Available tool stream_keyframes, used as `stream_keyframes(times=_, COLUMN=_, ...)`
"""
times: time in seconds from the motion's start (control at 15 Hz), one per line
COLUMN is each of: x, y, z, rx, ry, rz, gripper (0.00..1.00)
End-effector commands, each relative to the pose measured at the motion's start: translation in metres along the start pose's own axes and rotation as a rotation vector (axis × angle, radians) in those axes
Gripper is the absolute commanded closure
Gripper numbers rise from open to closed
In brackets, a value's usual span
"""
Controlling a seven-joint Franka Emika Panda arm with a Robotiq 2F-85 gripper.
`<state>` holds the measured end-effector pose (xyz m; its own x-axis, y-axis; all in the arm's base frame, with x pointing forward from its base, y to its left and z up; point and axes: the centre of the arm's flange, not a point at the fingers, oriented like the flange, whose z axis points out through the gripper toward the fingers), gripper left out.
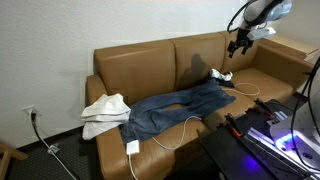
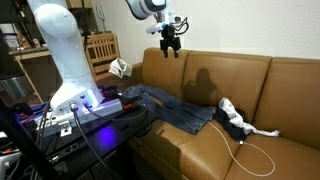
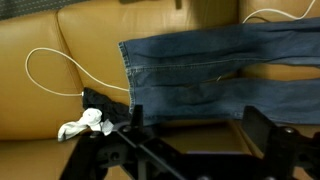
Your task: Fold the trouser on the couch
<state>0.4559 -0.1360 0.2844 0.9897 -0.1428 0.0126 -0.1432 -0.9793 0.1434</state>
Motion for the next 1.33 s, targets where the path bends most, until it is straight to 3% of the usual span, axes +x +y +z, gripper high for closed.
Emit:
stream_keyframes(times=0.0, x=0.057, y=-0.024, z=0.061, rx=-0.159, ry=-0.006, rz=0.083, gripper=0.00)
stream_keyframes(times=0.2, x=0.085, y=0.002, z=0.114, rx=-0.189, ry=-0.076, rz=0.257, gripper=0.00)
stream_keyframes(times=0.4, x=0.097, y=0.022, z=0.140, rx=-0.085, ry=-0.208, rz=0.362, gripper=0.00)
stream_keyframes(times=0.47, x=0.069, y=0.008, z=0.132, rx=-0.128, ry=-0.142, rz=0.324, gripper=0.00)
stream_keyframes(times=0.73, x=0.082, y=0.014, z=0.146, rx=-0.094, ry=-0.187, rz=0.357, gripper=0.00)
stream_keyframes(times=0.87, x=0.078, y=0.010, z=0.157, rx=-0.124, ry=-0.178, rz=0.178, gripper=0.00)
stream_keyframes(times=1.2, x=0.120, y=0.039, z=0.204, rx=0.003, ry=-0.233, rz=-0.067, gripper=0.00)
stream_keyframes(times=1.27, x=0.132, y=0.046, z=0.215, rx=0.034, ry=-0.242, rz=-0.068, gripper=0.00)
